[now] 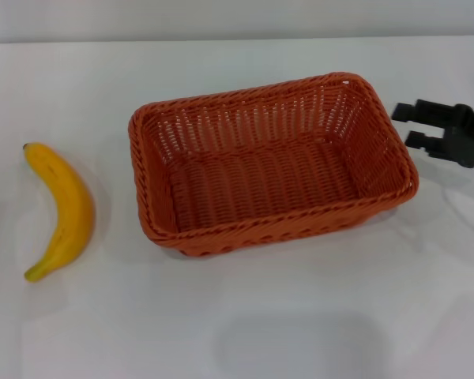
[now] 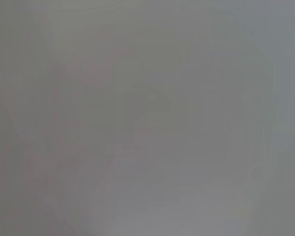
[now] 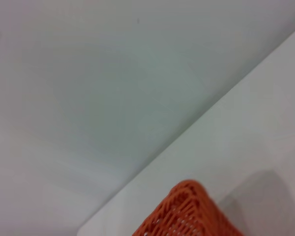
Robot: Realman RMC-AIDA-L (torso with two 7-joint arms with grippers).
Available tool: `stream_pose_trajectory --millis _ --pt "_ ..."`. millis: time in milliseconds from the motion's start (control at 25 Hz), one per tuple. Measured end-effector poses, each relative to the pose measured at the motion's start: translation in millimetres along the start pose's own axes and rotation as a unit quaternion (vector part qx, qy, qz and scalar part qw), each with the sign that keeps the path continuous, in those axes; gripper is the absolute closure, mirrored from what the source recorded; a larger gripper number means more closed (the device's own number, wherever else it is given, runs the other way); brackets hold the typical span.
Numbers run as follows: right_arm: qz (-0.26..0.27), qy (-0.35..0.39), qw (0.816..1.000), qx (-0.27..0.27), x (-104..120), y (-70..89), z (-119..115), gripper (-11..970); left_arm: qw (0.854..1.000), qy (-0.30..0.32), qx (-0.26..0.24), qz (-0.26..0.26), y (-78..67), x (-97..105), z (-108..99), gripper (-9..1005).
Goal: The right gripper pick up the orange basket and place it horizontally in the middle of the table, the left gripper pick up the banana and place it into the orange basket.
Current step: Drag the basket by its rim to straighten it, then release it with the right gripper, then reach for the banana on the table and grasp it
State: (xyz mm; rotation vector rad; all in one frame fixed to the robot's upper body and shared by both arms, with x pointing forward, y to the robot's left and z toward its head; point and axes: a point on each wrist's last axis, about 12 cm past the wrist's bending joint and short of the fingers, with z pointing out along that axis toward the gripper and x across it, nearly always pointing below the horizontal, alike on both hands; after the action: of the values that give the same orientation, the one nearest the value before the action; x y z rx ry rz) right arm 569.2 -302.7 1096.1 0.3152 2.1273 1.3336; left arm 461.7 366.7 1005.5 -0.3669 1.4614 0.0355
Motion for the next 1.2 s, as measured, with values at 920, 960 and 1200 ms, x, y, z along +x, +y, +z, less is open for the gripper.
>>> stream_pose_trajectory --millis 920,960,1200 --pt "-0.217 -0.274 0.937 0.004 -35.8 -23.5 -72.7 267 1.000 0.000 0.006 -0.006 -10.1 0.1 11.0 119" --pt "-0.232 -0.287 0.929 0.013 -36.8 -25.2 -72.7 268 1.000 0.001 0.008 -0.008 -11.3 0.5 11.1 120" --pt "-0.328 -0.358 0.868 0.104 -33.1 -45.0 -59.2 269 1.000 0.012 0.003 -0.018 -13.9 4.3 10.6 120"
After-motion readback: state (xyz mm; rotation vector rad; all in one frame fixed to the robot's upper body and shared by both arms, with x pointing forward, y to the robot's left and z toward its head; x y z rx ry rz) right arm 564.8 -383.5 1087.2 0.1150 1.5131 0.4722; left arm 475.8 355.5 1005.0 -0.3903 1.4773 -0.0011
